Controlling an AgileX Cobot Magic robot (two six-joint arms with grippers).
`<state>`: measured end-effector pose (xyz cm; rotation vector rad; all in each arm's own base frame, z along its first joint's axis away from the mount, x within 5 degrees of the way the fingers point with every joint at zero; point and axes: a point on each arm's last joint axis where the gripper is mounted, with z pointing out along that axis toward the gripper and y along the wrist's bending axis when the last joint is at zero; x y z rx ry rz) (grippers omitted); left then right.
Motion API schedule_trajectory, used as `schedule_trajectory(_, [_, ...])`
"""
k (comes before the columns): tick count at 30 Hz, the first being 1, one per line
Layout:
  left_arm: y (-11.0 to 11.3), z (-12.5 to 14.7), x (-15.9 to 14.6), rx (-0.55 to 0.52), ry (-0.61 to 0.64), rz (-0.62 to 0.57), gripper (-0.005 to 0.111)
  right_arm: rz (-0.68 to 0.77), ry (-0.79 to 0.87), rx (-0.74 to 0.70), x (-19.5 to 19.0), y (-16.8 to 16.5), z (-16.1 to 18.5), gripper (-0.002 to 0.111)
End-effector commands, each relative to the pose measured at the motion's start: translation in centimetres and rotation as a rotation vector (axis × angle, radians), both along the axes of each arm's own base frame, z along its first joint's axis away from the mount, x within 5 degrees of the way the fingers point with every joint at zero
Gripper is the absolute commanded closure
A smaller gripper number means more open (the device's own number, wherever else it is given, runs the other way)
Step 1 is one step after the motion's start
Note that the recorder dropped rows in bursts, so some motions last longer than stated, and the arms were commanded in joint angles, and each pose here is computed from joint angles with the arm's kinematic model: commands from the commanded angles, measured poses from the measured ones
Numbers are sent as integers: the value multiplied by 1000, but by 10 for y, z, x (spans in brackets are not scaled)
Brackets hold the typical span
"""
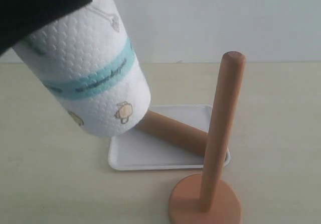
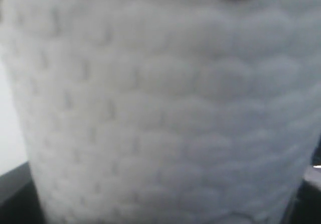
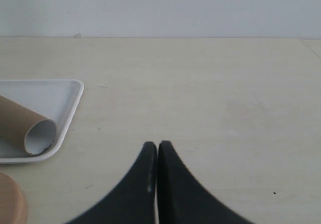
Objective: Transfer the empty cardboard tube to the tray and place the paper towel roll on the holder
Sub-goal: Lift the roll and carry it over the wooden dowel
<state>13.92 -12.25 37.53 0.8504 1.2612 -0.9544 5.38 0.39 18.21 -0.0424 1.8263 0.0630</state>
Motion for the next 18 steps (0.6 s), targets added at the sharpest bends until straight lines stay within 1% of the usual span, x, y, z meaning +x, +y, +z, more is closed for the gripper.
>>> schedule_trajectory(1, [0, 31, -6, -21, 0, -33, 103, -5, -9, -6, 0, 0, 1, 109])
schedule_trajectory(5, [0, 51, -6, -33, 1, -42, 103, -5, -9, -6, 0, 0, 1, 109])
schedule_trajectory(10, [-7, 61, 6, -33, 49, -64, 103, -5, -9, -6, 0, 0, 1, 109])
schedule_trajectory(12, [-13, 63, 11, -27, 51, -94, 103, -5, -9, -6, 0, 0, 1, 109])
schedule_trajectory(15, [-28, 64, 17, -9, 59, -143, 103, -5, -9, -6, 0, 0, 1, 109])
schedule_trajectory(18, [-46, 63, 26, 7, 55, -133, 103, -5, -9, -6, 0, 0, 1, 109])
